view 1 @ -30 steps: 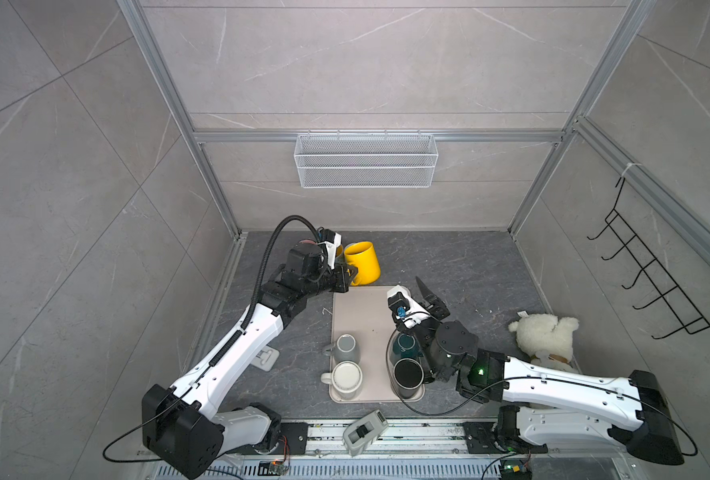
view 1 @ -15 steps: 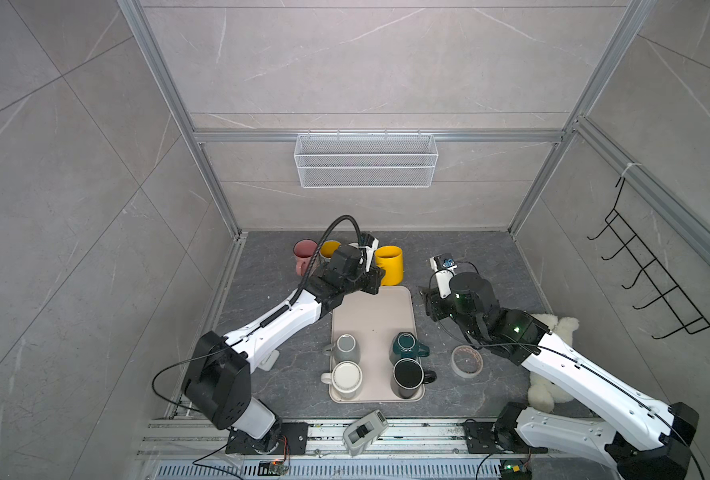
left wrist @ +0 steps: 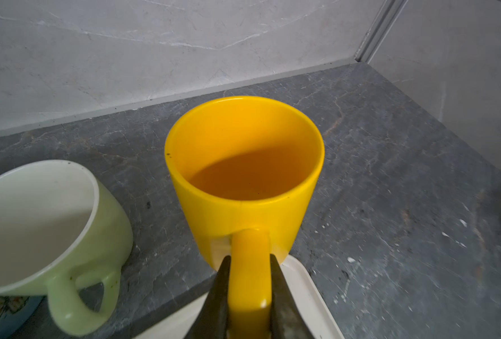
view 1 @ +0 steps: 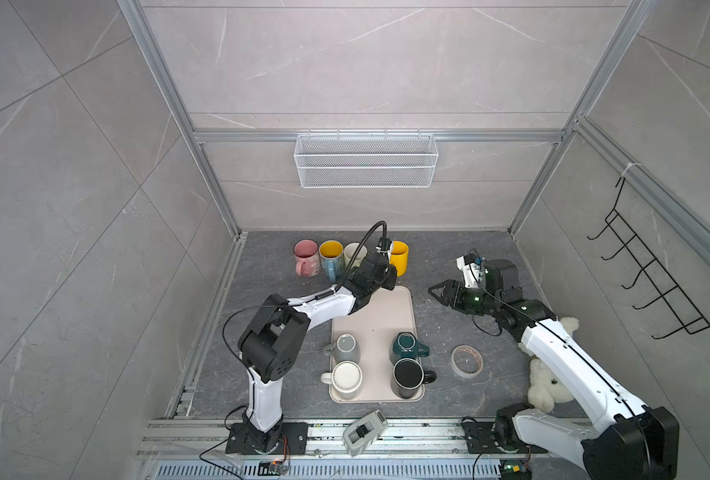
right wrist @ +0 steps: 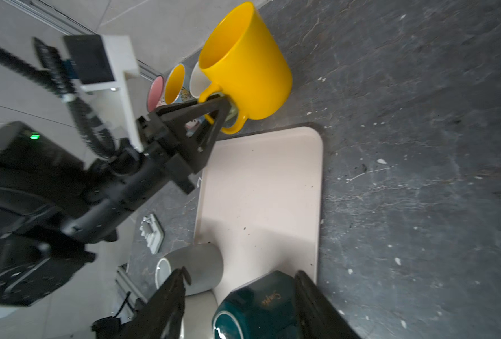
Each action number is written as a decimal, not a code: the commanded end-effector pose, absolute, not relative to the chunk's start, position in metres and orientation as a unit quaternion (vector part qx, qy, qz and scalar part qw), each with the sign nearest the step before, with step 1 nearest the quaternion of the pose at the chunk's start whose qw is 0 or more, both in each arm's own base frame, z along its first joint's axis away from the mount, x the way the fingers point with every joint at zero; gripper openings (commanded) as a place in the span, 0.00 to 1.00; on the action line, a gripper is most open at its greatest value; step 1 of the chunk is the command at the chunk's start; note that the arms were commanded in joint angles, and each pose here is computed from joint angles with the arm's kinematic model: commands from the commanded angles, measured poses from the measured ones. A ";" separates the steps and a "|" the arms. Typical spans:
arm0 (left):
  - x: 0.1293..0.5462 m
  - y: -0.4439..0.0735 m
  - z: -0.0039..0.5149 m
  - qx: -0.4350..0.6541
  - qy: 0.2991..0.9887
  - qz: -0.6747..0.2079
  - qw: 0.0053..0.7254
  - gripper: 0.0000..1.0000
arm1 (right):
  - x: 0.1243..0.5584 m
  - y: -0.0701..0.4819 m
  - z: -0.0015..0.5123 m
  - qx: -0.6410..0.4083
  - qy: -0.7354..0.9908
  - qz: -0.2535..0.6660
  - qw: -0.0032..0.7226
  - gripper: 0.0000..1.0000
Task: Turn the mug right side up
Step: 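Lower the yellow mug upright beside the light green mug with the left gripper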
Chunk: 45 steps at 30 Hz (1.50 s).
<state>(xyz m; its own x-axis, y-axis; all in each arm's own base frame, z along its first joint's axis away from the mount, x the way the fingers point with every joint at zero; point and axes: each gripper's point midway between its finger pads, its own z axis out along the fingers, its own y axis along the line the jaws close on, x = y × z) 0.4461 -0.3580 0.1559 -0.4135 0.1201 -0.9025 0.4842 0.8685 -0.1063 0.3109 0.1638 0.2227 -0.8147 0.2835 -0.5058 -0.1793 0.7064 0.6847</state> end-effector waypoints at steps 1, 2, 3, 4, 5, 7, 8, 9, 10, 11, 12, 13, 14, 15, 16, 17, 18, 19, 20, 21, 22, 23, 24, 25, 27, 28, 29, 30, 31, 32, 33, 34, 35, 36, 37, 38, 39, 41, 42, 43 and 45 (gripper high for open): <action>0.479 -0.367 0.241 0.132 0.730 -0.195 0.641 0.00 | 0.308 0.173 0.235 0.020 0.852 0.434 0.293 0.60; 0.483 -0.367 0.238 0.128 0.729 -0.190 0.644 0.00 | 0.309 0.172 0.234 0.022 0.852 0.435 0.291 0.60; 0.486 -0.367 0.234 0.125 0.730 -0.185 0.646 0.00 | 0.309 0.171 0.233 0.023 0.852 0.436 0.290 0.60; 0.489 -0.367 0.231 0.121 0.730 -0.180 0.648 0.00 | 0.310 0.169 0.233 0.026 0.851 0.436 0.290 0.60; 0.491 -0.367 0.227 0.119 0.730 -0.176 0.649 0.00 | 0.310 0.168 0.233 0.027 0.851 0.437 0.290 0.60; 0.496 -0.365 0.221 0.112 0.731 -0.167 0.652 0.00 | 0.310 0.165 0.232 0.031 0.851 0.439 0.288 0.60; 0.498 -0.364 0.219 0.108 0.731 -0.164 0.653 0.00 | 0.310 0.165 0.231 0.033 0.850 0.439 0.287 0.61; 0.499 -0.364 0.214 0.106 0.734 -0.162 0.651 0.00 | 0.310 0.164 0.230 0.034 0.850 0.440 0.287 0.61; 0.501 -0.363 0.210 0.102 0.736 -0.160 0.650 0.00 | 0.311 0.163 0.229 0.038 0.850 0.441 0.286 0.60; 0.502 -0.362 0.207 0.099 0.737 -0.160 0.649 0.00 | 0.310 0.162 0.228 0.039 0.850 0.441 0.285 0.60; 0.503 -0.362 0.202 0.096 0.740 -0.160 0.646 0.00 | 0.311 0.161 0.228 0.040 0.850 0.442 0.285 0.60; 0.505 -0.361 0.198 0.095 0.742 -0.159 0.644 0.00 | 0.311 0.161 0.227 0.043 0.850 0.443 0.284 0.60; 0.507 -0.360 0.194 0.093 0.743 -0.157 0.644 0.00 | 0.310 0.161 0.227 0.043 0.849 0.444 0.283 0.60; 0.508 -0.358 0.191 0.091 0.745 -0.155 0.642 0.00 | 0.310 0.161 0.228 0.044 0.848 0.445 0.283 0.60; 0.509 -0.357 0.186 0.088 0.748 -0.153 0.640 0.00 | 0.311 0.160 0.228 0.044 0.848 0.446 0.284 0.60; 0.510 -0.355 0.183 0.085 0.750 -0.151 0.638 0.00 | 0.310 0.160 0.228 0.044 0.848 0.446 0.284 0.60; 0.511 -0.352 0.181 0.080 0.752 -0.150 0.637 0.00 | 0.310 0.160 0.228 0.045 0.848 0.445 0.283 0.60; 0.511 -0.350 0.177 0.076 0.755 -0.148 0.635 0.00 | 0.310 0.159 0.228 0.045 0.848 0.445 0.283 0.60; 0.512 -0.347 0.174 0.071 0.757 -0.147 0.633 0.00 | 0.309 0.159 0.227 0.046 0.848 0.445 0.283 0.60; 0.512 -0.343 0.172 0.066 0.758 -0.147 0.632 0.00 | 0.310 0.159 0.227 0.047 0.849 0.445 0.282 0.60; 0.512 -0.341 0.170 0.062 0.760 -0.146 0.630 0.00 | 0.309 0.159 0.226 0.047 0.849 0.445 0.282 0.60; 0.512 -0.339 0.168 0.059 0.761 -0.147 0.629 0.00 | 0.309 0.158 0.226 0.049 0.849 0.445 0.281 0.60; 0.512 -0.336 0.165 0.056 0.763 -0.145 0.627 0.00 | 0.310 0.158 0.226 0.049 0.849 0.445 0.281 0.60; 0.513 -0.334 0.164 0.052 0.764 -0.144 0.626 0.00 | 0.310 0.158 0.225 0.049 0.849 0.445 0.280 0.60; 0.513 -0.331 0.158 0.047 0.769 -0.145 0.621 0.00 | 0.310 0.159 0.225 0.050 0.849 0.446 0.280 0.60; 0.514 -0.329 0.156 0.044 0.771 -0.146 0.619 0.00 | 0.309 0.159 0.225 0.051 0.849 0.447 0.278 0.61; 0.514 -0.328 0.153 0.041 0.773 -0.149 0.616 0.00 | 0.310 0.159 0.225 0.051 0.849 0.447 0.278 0.60; 0.514 -0.327 0.150 0.039 0.775 -0.151 0.613 0.00 | 0.309 0.159 0.225 0.051 0.849 0.447 0.278 0.60; 0.514 -0.327 0.148 0.038 0.776 -0.151 0.611 0.00 | 0.310 0.158 0.224 0.051 0.849 0.446 0.279 0.60; 0.513 -0.327 0.146 0.038 0.777 -0.151 0.610 0.00 | 0.310 0.158 0.224 0.052 0.849 0.446 0.278 0.60; 0.513 -0.327 0.144 0.037 0.778 -0.151 0.608 0.00 | 0.310 0.158 0.224 0.052 0.849 0.446 0.278 0.60; 0.513 -0.326 0.143 0.036 0.779 -0.150 0.607 0.00 | 0.310 0.158 0.224 0.052 0.849 0.446 0.278 0.60; 0.513 -0.325 0.141 0.035 0.780 -0.149 0.607 0.00 | 0.310 0.158 0.223 0.053 0.849 0.446 0.277 0.60; 0.512 -0.325 0.139 0.036 0.782 -0.148 0.605 0.00 | 0.310 0.158 0.223 0.053 0.850 0.445 0.277 0.60; 0.512 -0.325 0.137 0.036 0.783 -0.148 0.604 0.00 | 0.309 0.158 0.223 0.053 0.850 0.445 0.277 0.60; 0.512 -0.324 0.137 0.035 0.783 -0.148 0.603 0.00 | 0.310 0.158 0.222 0.054 0.850 0.445 0.276 0.60; 0.511 -0.324 0.135 0.035 0.785 -0.148 0.601 0.00 | 0.310 0.158 0.222 0.055 0.850 0.445 0.276 0.60; 0.510 -0.324 0.132 0.034 0.787 -0.150 0.597 0.00 | 0.310 0.158 0.221 0.056 0.850 0.445 0.276 0.60; 0.509 -0.324 0.131 0.033 0.789 -0.151 0.595 0.00 | 0.310 0.158 0.220 0.056 0.851 0.445 0.274 0.60; 0.508 -0.324 0.129 0.033 0.790 -0.153 0.593 0.00 | 0.310 0.158 0.220 0.057 0.851 0.444 0.275 0.60; 0.507 -0.323 0.125 0.030 0.793 -0.154 0.589 0.04 | 0.310 0.157 0.219 0.058 0.851 0.444 0.274 0.60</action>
